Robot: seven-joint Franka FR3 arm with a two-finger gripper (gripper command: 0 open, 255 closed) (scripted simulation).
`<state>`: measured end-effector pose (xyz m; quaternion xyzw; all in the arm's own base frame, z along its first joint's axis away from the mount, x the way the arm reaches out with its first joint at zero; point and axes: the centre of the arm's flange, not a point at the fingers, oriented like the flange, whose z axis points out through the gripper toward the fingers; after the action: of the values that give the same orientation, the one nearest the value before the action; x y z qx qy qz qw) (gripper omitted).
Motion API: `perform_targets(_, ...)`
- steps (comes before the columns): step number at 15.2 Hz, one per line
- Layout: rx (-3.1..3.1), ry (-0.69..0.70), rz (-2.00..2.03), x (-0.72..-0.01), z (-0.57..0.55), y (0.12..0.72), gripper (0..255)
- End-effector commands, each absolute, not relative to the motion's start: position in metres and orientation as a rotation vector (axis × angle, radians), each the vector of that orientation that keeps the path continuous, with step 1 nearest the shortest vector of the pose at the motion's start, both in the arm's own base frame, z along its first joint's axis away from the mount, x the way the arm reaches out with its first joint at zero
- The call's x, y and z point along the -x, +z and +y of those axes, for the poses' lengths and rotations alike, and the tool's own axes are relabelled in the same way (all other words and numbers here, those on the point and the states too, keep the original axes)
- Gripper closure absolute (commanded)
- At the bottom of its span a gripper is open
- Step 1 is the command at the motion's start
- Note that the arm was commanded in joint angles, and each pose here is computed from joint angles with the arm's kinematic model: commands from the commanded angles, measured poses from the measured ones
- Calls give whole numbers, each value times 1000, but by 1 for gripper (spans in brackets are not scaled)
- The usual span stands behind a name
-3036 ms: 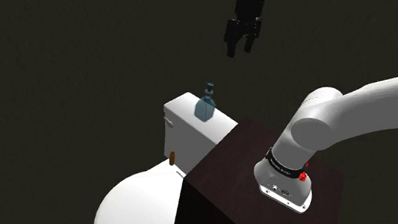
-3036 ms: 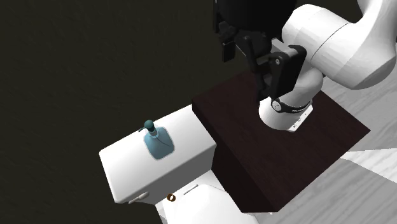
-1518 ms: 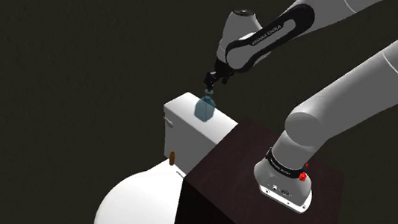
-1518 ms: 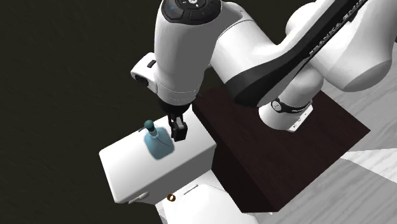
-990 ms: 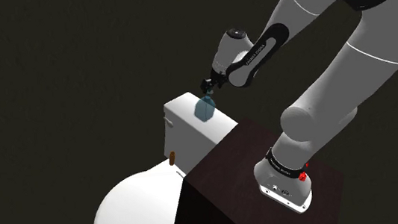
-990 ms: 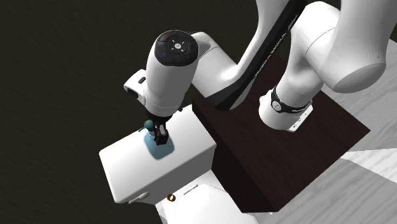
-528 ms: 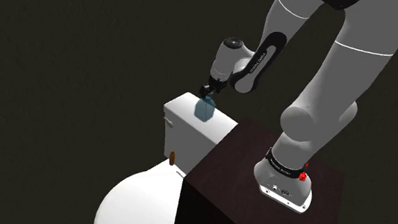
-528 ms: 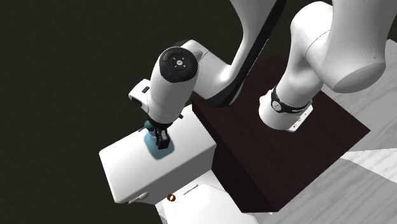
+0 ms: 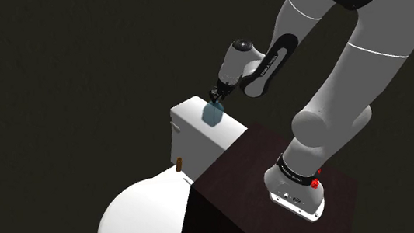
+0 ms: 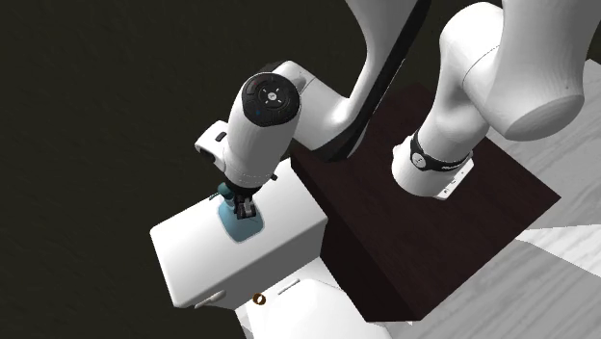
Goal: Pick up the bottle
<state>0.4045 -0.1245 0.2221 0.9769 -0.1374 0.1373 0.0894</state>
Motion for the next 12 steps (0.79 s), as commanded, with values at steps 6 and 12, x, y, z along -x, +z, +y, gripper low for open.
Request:
perform_targets(6,-2906,405,-409,-404,-125,243,255)
perform_targets(12,-2906,405,-409,-404,-125,274,255)
